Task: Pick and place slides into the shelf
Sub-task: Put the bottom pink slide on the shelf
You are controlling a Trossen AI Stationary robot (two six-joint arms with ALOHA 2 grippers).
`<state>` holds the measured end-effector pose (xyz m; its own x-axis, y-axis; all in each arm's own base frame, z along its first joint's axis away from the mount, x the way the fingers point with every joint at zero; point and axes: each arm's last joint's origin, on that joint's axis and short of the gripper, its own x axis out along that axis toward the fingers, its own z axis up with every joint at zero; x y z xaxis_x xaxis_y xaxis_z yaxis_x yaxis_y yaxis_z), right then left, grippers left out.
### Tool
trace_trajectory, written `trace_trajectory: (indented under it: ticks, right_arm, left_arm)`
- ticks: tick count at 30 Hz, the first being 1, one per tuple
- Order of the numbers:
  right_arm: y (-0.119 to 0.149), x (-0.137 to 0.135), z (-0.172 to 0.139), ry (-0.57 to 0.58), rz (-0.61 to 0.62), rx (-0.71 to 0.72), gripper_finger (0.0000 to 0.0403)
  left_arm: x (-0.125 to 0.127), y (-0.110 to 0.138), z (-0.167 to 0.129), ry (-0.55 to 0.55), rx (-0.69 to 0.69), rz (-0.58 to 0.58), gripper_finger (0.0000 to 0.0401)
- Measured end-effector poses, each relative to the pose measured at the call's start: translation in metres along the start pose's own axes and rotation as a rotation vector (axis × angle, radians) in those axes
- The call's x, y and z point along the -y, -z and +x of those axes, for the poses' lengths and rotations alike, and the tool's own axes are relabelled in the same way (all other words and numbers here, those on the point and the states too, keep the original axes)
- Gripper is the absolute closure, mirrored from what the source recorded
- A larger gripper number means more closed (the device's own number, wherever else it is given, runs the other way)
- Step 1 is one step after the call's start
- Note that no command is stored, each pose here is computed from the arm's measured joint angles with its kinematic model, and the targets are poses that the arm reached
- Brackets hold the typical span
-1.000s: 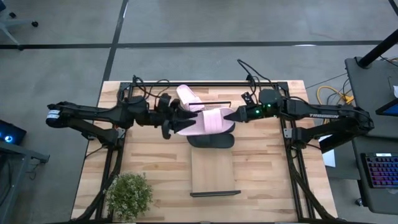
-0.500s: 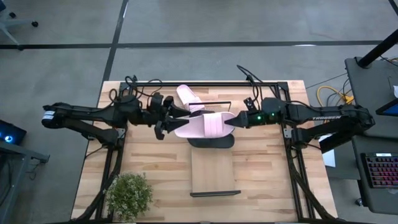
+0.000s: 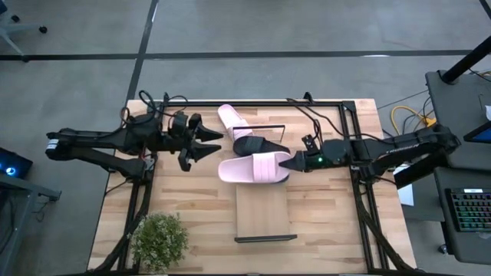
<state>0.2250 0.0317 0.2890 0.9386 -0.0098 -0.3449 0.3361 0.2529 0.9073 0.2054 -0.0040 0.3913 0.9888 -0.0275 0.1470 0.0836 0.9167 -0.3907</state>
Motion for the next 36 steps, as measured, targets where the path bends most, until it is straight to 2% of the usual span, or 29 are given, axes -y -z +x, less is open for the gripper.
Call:
trace_trajectory:
  ticks: [14,25,36]
  right_arm:
    - [0.041,0.012,-0.009,0.006,0.088,0.017,0.0375]
    - [0.06,0.019,-0.008,-0.056,0.126,0.016,0.0375]
    - [0.081,0.028,0.001,-0.009,0.138,-0.037,0.0375]
  left_arm:
    - [-0.002,0.003,0.003,-0.01,-0.018,0.006,0.02]
    - [-0.001,0.001,0.0,-0.009,-0.007,0.032,0.02]
    - [-0.001,-0.001,-0.001,-0.003,0.008,0.029,0.02]
